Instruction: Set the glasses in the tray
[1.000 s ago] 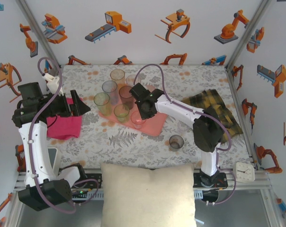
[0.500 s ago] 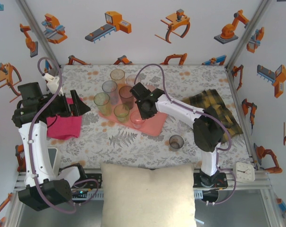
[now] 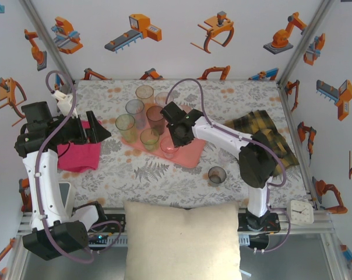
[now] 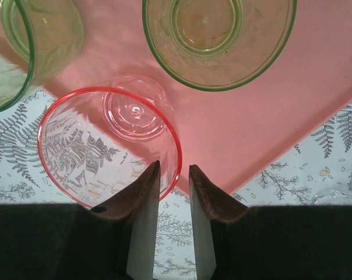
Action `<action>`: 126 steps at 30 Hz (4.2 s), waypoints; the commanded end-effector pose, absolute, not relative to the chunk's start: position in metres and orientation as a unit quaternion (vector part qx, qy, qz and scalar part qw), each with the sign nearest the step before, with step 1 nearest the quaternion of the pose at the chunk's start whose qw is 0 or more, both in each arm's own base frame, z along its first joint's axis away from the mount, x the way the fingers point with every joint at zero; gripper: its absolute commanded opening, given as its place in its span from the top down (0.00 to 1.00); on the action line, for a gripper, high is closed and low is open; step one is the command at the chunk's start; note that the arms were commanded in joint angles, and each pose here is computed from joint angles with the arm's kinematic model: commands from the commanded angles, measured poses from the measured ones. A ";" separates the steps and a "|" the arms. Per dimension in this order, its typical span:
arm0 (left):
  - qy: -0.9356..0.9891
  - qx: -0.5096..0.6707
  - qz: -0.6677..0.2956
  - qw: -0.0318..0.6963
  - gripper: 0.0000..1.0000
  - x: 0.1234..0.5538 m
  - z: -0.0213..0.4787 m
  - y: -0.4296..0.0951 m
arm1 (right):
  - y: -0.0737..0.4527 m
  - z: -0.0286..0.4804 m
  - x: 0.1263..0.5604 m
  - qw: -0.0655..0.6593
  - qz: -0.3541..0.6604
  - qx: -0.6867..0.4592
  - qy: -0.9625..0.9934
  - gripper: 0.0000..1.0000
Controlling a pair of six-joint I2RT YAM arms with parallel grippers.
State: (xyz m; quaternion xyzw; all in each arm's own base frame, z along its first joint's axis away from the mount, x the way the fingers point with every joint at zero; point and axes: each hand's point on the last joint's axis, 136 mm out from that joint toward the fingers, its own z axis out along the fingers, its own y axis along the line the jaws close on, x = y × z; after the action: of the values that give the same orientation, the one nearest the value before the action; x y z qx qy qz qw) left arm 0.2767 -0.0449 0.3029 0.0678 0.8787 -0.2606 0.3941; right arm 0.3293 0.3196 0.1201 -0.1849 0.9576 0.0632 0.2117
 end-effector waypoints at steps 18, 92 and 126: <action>0.872 0.069 -0.271 0.402 0.03 0.274 0.308 -0.047 | 0.285 0.209 0.311 0.283 0.098 -0.149 0.942 0.69; 0.879 0.075 -0.302 0.362 0.03 0.290 0.292 -0.056 | 0.112 0.105 0.196 0.158 0.040 0.093 0.982 0.64; 0.880 0.074 -0.301 0.361 0.03 0.288 0.289 -0.056 | 0.112 0.078 0.201 0.135 0.027 0.097 0.986 0.76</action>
State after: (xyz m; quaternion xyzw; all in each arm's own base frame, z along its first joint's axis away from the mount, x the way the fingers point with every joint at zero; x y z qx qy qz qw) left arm 0.2911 -0.0518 0.2824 0.0658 0.8865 -0.2943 0.3509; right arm 0.2014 0.1155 0.0825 0.0904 0.9858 0.0351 0.1369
